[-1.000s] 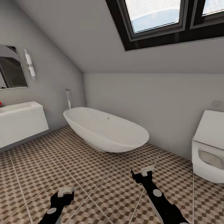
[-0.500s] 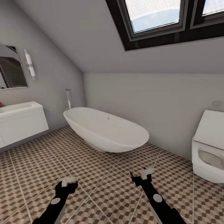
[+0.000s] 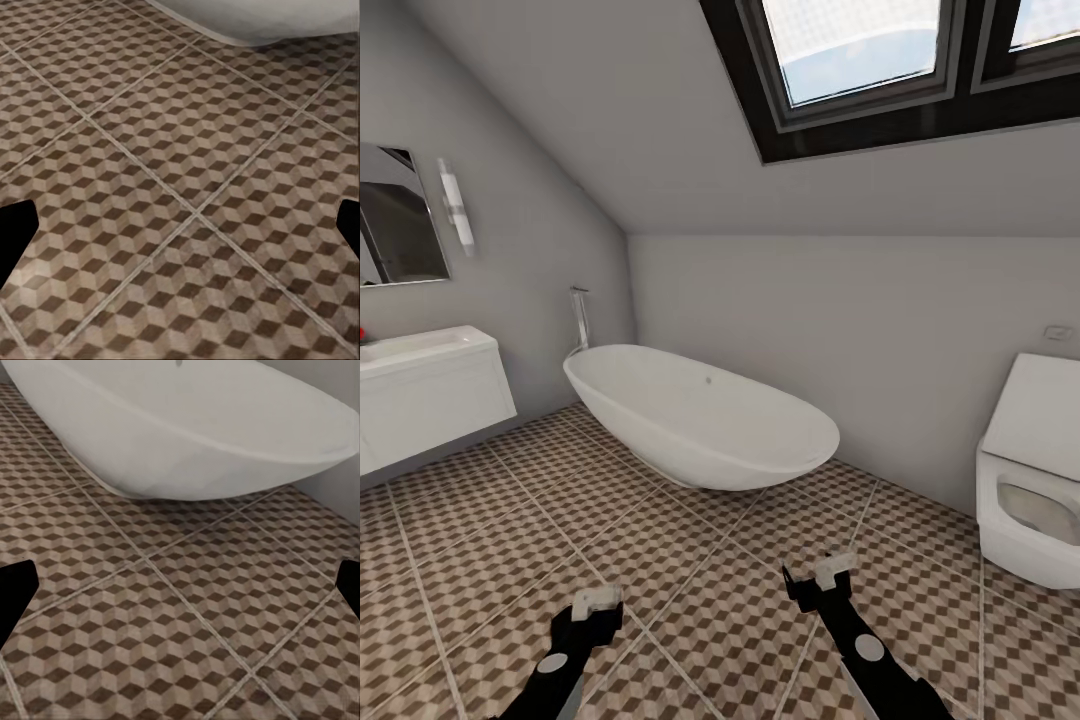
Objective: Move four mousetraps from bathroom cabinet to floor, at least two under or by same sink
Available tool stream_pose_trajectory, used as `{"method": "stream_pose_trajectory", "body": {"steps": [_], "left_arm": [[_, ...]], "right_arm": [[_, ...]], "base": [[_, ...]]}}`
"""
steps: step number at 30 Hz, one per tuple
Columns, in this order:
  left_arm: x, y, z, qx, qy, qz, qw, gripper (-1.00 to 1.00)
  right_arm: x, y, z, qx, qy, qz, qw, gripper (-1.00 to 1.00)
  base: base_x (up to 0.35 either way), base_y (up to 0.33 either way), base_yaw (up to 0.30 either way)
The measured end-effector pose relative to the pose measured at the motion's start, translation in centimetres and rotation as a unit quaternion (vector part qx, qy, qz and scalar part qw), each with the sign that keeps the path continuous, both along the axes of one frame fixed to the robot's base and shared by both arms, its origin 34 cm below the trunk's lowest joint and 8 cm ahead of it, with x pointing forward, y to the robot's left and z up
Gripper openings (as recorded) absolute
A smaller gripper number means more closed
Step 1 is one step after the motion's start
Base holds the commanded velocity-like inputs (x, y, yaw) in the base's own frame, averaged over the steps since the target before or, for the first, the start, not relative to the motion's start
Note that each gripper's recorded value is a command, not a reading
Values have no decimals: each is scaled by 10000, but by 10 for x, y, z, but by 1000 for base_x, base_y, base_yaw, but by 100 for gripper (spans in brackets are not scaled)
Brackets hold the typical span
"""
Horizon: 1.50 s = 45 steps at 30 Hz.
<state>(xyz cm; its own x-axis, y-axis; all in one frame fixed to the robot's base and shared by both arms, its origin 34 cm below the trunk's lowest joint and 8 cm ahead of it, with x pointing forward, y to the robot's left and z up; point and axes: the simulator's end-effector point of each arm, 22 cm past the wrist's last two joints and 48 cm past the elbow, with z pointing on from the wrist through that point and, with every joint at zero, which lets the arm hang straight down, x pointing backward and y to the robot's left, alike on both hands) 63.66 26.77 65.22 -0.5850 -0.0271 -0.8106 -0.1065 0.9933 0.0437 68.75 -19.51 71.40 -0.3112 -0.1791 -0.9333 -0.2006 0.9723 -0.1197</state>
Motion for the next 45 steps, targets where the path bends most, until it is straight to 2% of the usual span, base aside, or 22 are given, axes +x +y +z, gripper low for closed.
{"method": "stream_pose_trajectory", "body": {"steps": [5,12,38,45], "left_arm": [[-11,-5,-15,-40,196,-15,9998,100],[-12,-18,-17,-155,199,-99,9996,100],[-11,-20,-15,-170,177,-130,9996,100],[-14,-19,-20,-174,256,-100,9995,100]], "right_arm": [[-2,1,-3,7,33,0,10000,100],[-2,3,-3,24,43,2,10000,100],[-3,3,-5,31,61,-6,10000,100],[-3,5,-5,39,66,-2,10000,100]], "base": [[0,0,0],[0,0,0],[0,0,0],[0,0,0]]}}
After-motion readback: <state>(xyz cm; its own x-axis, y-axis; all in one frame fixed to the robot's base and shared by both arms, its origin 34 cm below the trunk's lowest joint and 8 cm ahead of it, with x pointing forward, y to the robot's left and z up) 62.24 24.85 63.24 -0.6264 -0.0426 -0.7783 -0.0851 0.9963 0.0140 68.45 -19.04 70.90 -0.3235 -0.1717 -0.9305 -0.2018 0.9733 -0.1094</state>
